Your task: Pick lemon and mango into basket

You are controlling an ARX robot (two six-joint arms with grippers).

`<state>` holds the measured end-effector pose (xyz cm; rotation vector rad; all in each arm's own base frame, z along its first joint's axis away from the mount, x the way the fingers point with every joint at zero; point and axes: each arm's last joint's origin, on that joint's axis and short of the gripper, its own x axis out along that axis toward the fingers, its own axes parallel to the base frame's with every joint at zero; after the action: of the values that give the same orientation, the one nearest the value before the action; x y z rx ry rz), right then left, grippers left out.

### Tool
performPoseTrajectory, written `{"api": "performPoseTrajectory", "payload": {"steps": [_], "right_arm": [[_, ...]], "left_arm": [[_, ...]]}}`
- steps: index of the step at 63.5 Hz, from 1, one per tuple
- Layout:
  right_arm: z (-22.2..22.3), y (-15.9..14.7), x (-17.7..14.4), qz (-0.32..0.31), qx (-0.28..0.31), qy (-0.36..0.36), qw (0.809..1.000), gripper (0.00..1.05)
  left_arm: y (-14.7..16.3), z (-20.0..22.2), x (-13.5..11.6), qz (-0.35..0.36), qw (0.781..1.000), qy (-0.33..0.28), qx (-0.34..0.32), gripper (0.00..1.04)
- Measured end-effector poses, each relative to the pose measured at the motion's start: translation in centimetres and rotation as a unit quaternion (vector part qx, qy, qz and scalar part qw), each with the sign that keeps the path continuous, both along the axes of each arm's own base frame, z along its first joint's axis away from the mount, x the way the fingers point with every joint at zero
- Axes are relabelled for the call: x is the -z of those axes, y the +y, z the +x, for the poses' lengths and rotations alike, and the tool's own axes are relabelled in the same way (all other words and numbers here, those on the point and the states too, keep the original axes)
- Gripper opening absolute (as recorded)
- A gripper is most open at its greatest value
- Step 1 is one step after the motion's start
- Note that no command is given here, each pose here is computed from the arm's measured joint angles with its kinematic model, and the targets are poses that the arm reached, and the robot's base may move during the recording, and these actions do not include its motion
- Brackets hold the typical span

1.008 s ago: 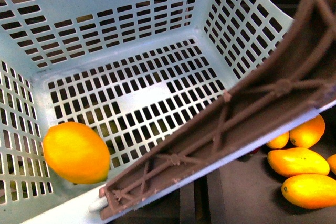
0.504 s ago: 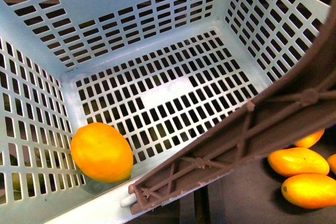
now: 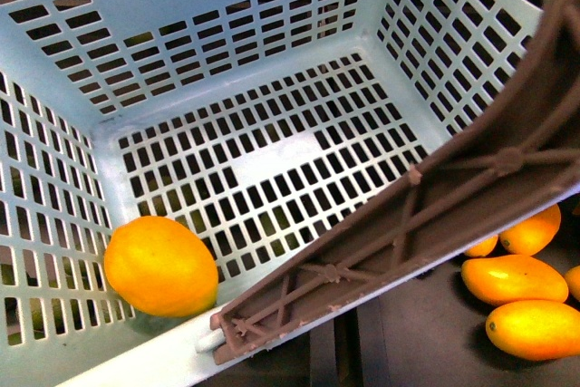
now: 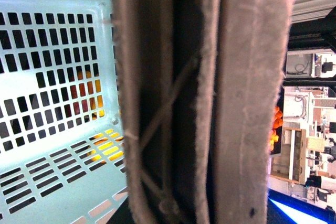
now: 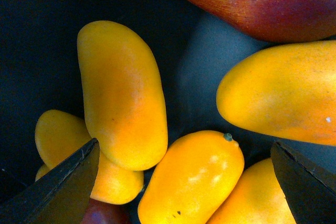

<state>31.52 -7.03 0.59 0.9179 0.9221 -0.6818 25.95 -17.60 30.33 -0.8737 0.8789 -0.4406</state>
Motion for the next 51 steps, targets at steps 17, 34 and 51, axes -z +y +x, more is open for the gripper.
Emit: {"api": "performPoseTrajectory", "payload": {"steps": [17,34,51], "right_arm": [[1.9,0.6,1.5,0.008,-0.001,0.002,1.0,0.96],[4.1,0.9,3.6,0.015,-0.003,0.003,1.0,0.96],[6.4,1.3,5.3,0.016,-0.014,-0.004,1.0,0.96]], "left_arm": [[0.0,0.0,0.0,0.002,1.0,-0.001,-0.003,0.15],[0.0,0.0,0.0,0.001,1.0,-0.001,-0.002,0.15],[0.0,0.0,0.0,0.001,1.0,-0.001,-0.002,0.15]]}}
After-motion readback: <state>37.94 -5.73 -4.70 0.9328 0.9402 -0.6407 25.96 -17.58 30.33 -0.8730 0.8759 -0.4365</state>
